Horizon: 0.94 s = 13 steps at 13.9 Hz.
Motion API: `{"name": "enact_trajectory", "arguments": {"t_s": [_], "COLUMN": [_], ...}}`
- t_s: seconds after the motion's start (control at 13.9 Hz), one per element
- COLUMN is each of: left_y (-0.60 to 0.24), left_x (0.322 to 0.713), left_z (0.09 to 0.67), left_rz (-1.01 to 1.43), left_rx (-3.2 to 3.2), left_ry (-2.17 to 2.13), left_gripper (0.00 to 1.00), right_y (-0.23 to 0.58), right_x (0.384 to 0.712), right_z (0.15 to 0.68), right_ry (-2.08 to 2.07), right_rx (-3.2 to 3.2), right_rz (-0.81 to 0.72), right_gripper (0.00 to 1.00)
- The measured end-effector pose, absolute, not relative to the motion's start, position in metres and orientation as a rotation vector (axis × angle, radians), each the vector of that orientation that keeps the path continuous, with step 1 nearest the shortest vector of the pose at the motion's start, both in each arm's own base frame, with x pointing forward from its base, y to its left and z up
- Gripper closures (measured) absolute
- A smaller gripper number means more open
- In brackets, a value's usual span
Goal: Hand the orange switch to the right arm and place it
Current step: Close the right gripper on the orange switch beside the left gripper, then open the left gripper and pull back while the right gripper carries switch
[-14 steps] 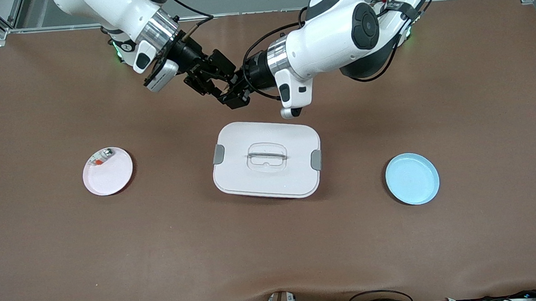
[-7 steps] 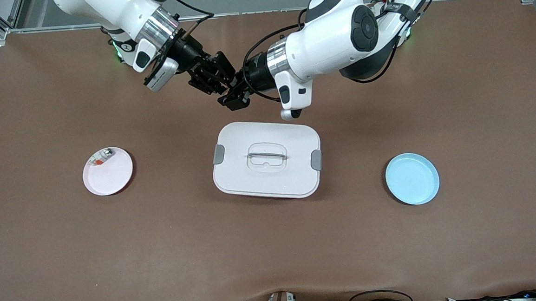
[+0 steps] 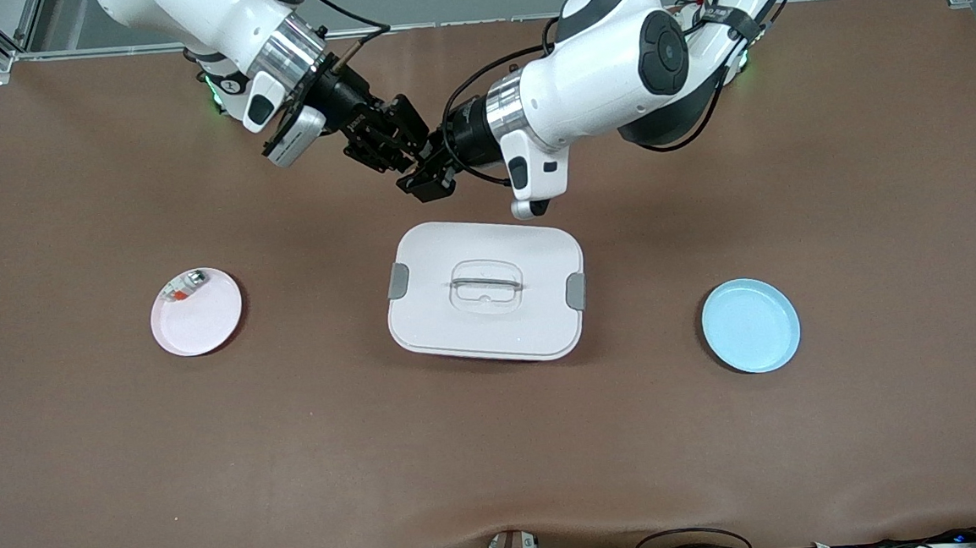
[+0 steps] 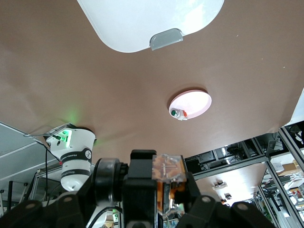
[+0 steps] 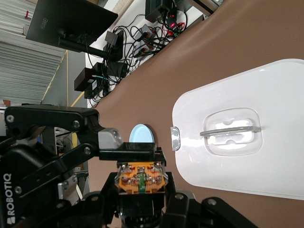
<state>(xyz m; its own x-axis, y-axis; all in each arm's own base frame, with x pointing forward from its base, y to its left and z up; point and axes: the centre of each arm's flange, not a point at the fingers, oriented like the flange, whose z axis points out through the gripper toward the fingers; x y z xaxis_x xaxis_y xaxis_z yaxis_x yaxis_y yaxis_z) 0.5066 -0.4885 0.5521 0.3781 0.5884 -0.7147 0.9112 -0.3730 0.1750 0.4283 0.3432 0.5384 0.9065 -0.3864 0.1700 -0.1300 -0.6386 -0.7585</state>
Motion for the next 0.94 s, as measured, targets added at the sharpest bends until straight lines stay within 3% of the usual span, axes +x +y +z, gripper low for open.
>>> {"name": "enact_trajectory", "arguments": {"t_s": [0.14, 0.22, 0.94], "left_y": [-0.488, -0.488, -0.454], "left_x": [0.507, 0.508, 0.527], "left_z": [0.554, 0.555, 0.561], "left_rz": [-0.751, -0.751, -0.761], "left_rx": [2.079, 2.078, 2.086], "left_ry": [1.284, 1.284, 1.33], "left_gripper": [0.02, 0.0, 0.0], "right_y": [0.344, 0.345, 0.326], "right_x": [0.43, 0.431, 0.453], "right_z": [0.532, 0.53, 0.503], "right_ry": [0.367, 0.366, -0.063], "right_rx": [-2.264, -2.268, -2.391], "right_rz": [-0.398, -0.396, -0.538], "right_gripper": [0.58, 0.58, 0.58]}}
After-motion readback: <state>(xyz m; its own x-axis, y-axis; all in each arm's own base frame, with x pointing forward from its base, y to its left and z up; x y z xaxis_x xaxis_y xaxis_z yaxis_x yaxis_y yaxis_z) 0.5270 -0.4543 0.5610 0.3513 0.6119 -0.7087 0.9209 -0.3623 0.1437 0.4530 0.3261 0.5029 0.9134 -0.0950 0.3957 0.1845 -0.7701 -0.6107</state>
